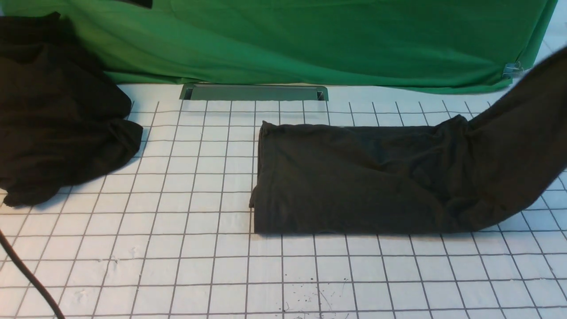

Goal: Fold a long-sleeved shirt over a white checkered tablecloth.
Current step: 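Fold the right end of the dark garment over onto its left end with the right gripper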

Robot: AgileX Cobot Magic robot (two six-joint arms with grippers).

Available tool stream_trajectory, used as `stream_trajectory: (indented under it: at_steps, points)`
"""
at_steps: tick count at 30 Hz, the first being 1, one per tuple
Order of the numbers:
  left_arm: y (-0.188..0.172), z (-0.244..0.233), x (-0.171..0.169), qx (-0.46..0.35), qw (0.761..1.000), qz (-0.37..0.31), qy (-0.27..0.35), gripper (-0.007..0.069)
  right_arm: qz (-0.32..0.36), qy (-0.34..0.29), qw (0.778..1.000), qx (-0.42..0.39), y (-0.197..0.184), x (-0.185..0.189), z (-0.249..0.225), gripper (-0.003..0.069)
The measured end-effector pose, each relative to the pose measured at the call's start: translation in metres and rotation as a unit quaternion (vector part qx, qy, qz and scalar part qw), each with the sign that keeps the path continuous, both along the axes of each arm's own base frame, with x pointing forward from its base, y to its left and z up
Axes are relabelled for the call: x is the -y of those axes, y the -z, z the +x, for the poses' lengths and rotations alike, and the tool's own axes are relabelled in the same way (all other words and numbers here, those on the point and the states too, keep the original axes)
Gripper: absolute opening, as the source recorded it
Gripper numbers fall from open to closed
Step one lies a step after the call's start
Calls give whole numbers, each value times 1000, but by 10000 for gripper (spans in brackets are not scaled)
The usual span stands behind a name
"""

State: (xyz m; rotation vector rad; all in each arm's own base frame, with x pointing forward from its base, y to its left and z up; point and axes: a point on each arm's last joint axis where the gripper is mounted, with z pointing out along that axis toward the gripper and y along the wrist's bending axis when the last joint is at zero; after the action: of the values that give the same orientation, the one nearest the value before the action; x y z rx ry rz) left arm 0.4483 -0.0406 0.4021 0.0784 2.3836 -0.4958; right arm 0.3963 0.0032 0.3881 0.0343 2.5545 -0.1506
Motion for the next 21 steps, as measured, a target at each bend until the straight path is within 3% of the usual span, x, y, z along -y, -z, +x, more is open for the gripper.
stream_trajectory:
  at_steps: [4,8,12,18,21]
  points:
    - [1,1,-5,0,1000,15,-8,516,38,-55,998,1,6,-86,-4,31]
    - [1,1,-5,1,1000,14,-7,516,63,-87,994,2,23,-141,-4,39]
    - [1,0,-4,0,1000,12,-6,516,91,-131,987,0,63,-216,-3,59]
    - [1,0,-4,0,1000,10,-5,516,120,-167,979,10,116,-278,2,94]
    - [0,0,-3,0,1000,8,-5,516,129,-183,975,14,143,-300,3,153]
